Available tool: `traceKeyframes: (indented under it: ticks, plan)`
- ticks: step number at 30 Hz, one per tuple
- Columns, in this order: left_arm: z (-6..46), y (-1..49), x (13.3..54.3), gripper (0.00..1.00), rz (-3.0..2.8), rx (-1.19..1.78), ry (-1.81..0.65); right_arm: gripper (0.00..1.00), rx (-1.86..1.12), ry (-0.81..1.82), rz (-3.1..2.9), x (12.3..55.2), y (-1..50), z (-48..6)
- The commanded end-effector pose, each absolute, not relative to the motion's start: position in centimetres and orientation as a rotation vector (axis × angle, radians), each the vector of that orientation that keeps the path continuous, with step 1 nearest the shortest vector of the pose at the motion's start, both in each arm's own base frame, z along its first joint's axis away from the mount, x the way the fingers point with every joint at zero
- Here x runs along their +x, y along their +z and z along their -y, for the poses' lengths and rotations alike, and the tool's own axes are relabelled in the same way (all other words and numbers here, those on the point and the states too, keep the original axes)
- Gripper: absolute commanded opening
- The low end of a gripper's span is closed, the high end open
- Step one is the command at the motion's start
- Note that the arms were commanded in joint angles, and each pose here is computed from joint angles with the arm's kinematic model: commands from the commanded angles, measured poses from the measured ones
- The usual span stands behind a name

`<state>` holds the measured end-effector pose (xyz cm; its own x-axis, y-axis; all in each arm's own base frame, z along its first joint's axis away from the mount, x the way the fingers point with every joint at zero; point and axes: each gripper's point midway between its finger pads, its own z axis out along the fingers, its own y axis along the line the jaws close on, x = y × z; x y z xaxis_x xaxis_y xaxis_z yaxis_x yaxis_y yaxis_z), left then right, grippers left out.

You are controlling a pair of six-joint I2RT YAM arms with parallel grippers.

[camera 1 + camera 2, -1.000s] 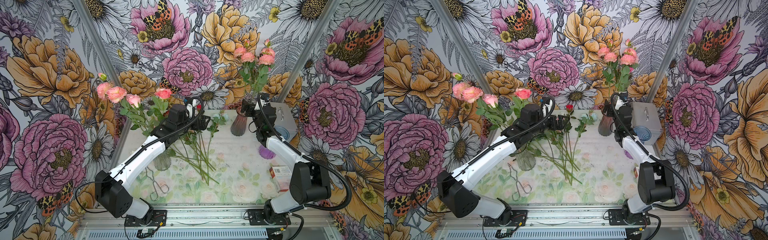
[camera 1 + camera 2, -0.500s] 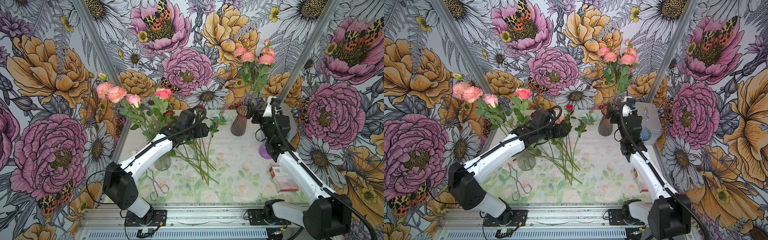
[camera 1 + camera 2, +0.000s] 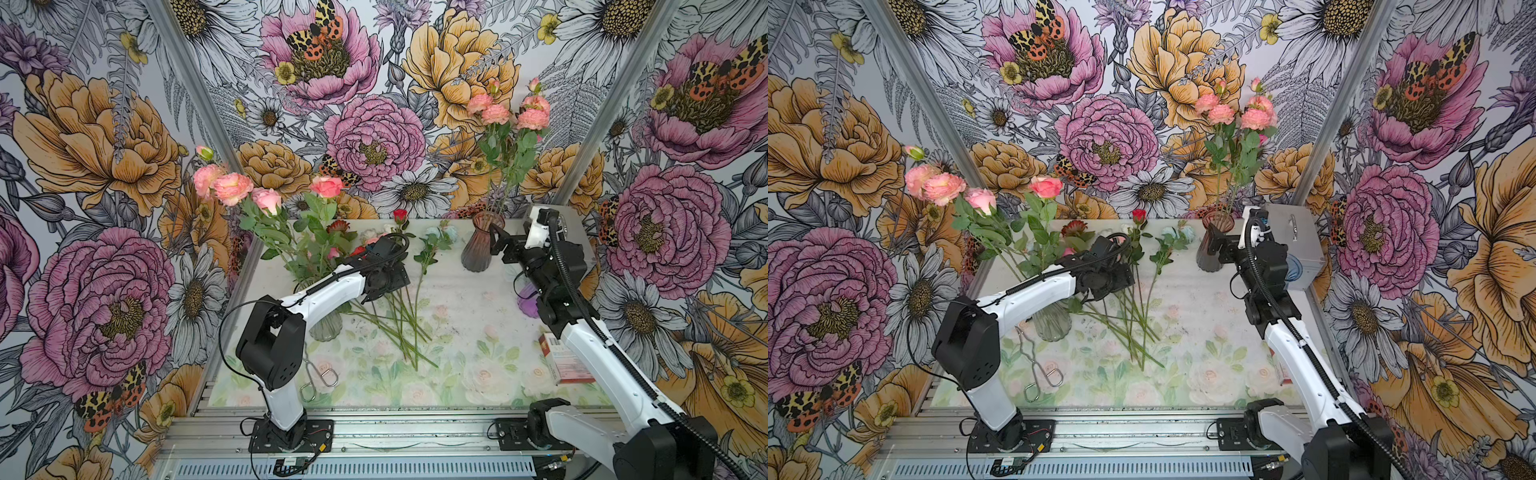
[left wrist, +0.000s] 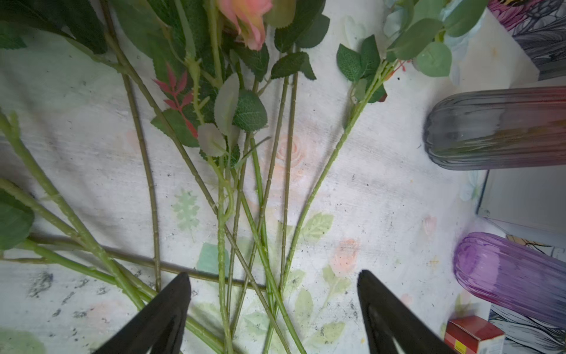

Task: Place the pink flowers into the vase
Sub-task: Pick up the flower at the center of the board.

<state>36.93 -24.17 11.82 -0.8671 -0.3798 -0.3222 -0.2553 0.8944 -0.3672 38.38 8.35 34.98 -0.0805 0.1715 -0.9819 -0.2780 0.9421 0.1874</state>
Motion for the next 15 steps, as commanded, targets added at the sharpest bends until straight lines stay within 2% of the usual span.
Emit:
traceKeyframes:
  ticks: [1, 6, 11, 15]
  plan:
    - [22.9, 10.8, 38.1, 0.82, -2.671, -0.530, -0.395, 0.99, -0.265, 0.578, -1.607, 36.4, 36.2, -12.9]
    - [22.8, 8.2, 38.9, 0.80, -2.734, -0.531, -0.376, 0.99, -0.416, 0.666, -1.643, 34.0, 34.9, -17.0]
    - [22.7, 7.0, 39.5, 0.78, -2.751, -0.531, -0.350, 0.99, -0.465, 0.765, -1.676, 31.8, 33.2, -19.1]
    - [22.3, 6.1, 39.9, 0.76, -2.761, -0.531, -0.318, 0.99, -0.496, 0.746, -1.733, 30.9, 31.1, -19.9]
